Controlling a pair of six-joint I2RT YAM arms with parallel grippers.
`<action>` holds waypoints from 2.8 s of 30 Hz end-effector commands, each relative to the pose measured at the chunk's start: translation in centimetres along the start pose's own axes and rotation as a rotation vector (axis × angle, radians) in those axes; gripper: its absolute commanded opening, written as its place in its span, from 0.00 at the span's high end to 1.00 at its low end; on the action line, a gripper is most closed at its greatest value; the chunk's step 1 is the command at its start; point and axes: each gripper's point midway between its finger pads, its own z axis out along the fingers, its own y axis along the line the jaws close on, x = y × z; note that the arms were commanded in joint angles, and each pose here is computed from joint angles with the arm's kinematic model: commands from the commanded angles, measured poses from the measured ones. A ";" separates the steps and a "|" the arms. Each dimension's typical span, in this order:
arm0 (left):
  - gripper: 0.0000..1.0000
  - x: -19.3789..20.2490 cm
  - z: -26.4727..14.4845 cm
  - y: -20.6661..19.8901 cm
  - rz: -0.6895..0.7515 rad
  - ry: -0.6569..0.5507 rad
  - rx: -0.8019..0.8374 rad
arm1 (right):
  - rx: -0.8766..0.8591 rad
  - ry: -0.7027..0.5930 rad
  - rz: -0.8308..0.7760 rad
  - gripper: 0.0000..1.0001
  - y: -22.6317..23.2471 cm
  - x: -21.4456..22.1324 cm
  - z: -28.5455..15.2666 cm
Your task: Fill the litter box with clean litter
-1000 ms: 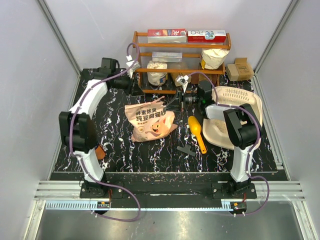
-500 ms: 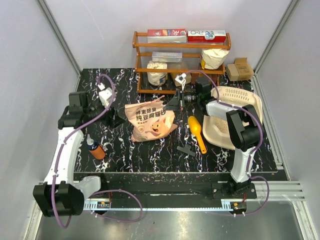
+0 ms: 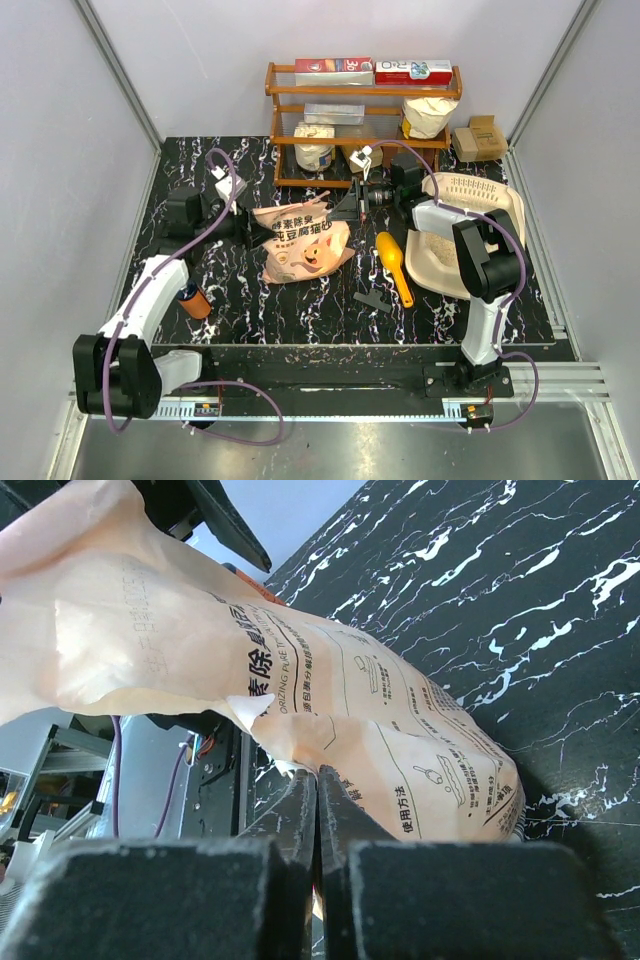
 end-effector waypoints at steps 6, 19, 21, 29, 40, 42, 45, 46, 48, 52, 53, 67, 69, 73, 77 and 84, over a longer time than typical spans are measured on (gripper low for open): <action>0.60 -2.3 1.9 0.0 -0.099 -0.090 0.069 | -0.026 -0.012 -0.008 1.00 1.8 -1.4 -0.3; 1.00 -2.0 0.8 0.1 -0.249 0.170 0.208 | -0.186 0.093 0.241 1.00 4.6 -1.5 -3.5; 1.00 -2.3 0.8 0.2 -0.332 0.217 0.223 | -0.198 0.105 0.248 1.00 5.1 -1.4 -3.7; 1.00 -2.5 2.2 0.1 -0.729 0.344 0.305 | -0.199 0.136 0.474 1.00 3.7 -2.1 -3.6; 0.84 -2.7 3.1 -0.7 -1.308 0.366 0.497 | -0.181 0.141 0.747 1.00 2.8 -2.1 -3.5; 0.74 -4.1 3.1 -0.3 -1.189 0.286 0.476 | -0.187 0.130 0.700 1.00 3.4 -2.5 -3.5; 0.58 -4.9 3.1 0.5 -0.817 0.166 0.323 | -0.182 0.092 0.637 1.00 3.5 -3.0 -3.5; 0.56 -5.2 3.2 0.7 -0.747 0.132 0.307 | -0.176 0.074 0.631 1.00 3.2 -3.1 -3.4; 0.54 -5.6 3.4 1.0 -0.641 0.032 0.275 | -0.171 0.058 0.607 1.00 2.9 -3.0 -3.3; 0.50 -4.8 3.7 1.7 -0.645 -0.078 0.203 | -0.153 0.013 0.583 0.99 2.0 -2.9 -3.1; 0.49 -4.6 3.7 1.6 -0.628 -0.094 0.194 | -0.149 0.000 0.543 0.98 1.9 -3.0 -3.0; 0.57 -2.8 4.3 1.8 -0.546 -0.190 0.174 | -0.040 -0.091 0.313 0.59 0.0 -1.9 -2.0; 0.59 -2.7 4.4 1.8 -0.565 -0.187 0.177 | -0.055 -0.074 0.299 0.58 0.2 -1.4 -1.5; 0.68 -2.7 4.6 1.7 -0.573 -0.175 0.199 | -0.063 -0.076 0.285 0.58 0.3 -1.5 -1.0; 0.83 -3.2 4.6 1.5 -0.594 -0.160 0.235 | -0.111 -0.045 0.305 0.86 1.3 -2.5 -0.9; 1.00 -3.2 3.3 0.1 -0.774 0.057 0.420 | -0.151 0.058 0.575 1.00 2.9 -2.8 -2.7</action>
